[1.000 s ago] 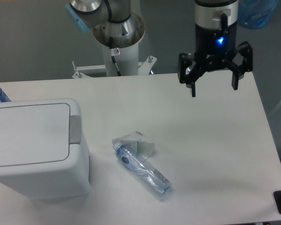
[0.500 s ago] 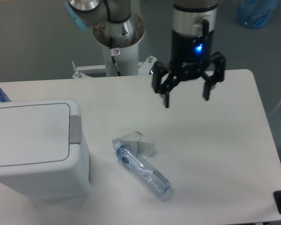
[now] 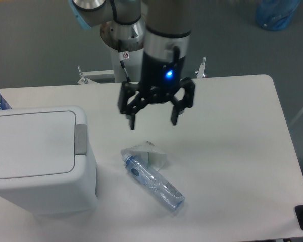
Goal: Open the trash can
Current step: 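Move the open gripper over to the white trash can lid edge, then lower the gripper fingers against the lid's raised tab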
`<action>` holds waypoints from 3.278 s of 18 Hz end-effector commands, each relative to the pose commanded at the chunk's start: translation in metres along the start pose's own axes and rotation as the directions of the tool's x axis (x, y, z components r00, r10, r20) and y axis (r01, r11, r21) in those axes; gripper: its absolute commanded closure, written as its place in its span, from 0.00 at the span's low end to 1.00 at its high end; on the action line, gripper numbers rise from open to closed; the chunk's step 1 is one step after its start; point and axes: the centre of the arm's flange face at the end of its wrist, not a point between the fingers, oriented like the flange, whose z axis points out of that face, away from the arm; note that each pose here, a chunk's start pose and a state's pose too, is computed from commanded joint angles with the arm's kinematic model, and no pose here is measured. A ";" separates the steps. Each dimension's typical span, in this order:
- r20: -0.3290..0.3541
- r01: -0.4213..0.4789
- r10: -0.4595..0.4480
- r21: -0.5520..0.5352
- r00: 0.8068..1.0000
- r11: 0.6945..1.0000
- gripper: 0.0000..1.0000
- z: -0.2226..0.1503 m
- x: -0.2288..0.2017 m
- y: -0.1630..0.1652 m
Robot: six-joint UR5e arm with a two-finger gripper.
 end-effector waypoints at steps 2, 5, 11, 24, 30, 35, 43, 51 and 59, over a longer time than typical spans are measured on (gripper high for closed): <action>-0.007 -0.011 0.011 -0.013 1.000 1.000 0.00 0.008 0.008 0.004; -0.017 -0.032 0.032 -0.030 0.999 0.999 0.00 0.020 0.022 0.011; -0.026 -0.045 0.044 -0.051 0.999 0.998 0.00 0.030 0.031 0.017; -0.031 -0.051 0.049 -0.069 0.998 0.996 0.00 0.039 0.036 0.021; -0.032 -0.050 0.048 -0.077 0.998 0.996 0.00 0.044 0.036 0.021; -0.037 -0.059 0.056 -0.085 0.998 0.995 0.00 0.051 0.041 0.021; -0.037 -0.058 0.055 -0.088 0.998 0.994 0.00 0.052 0.040 0.021; -0.037 -0.058 0.055 -0.090 0.998 0.994 0.00 0.053 0.040 0.021; -0.038 -0.058 0.054 -0.096 0.998 0.994 0.00 0.056 0.040 0.023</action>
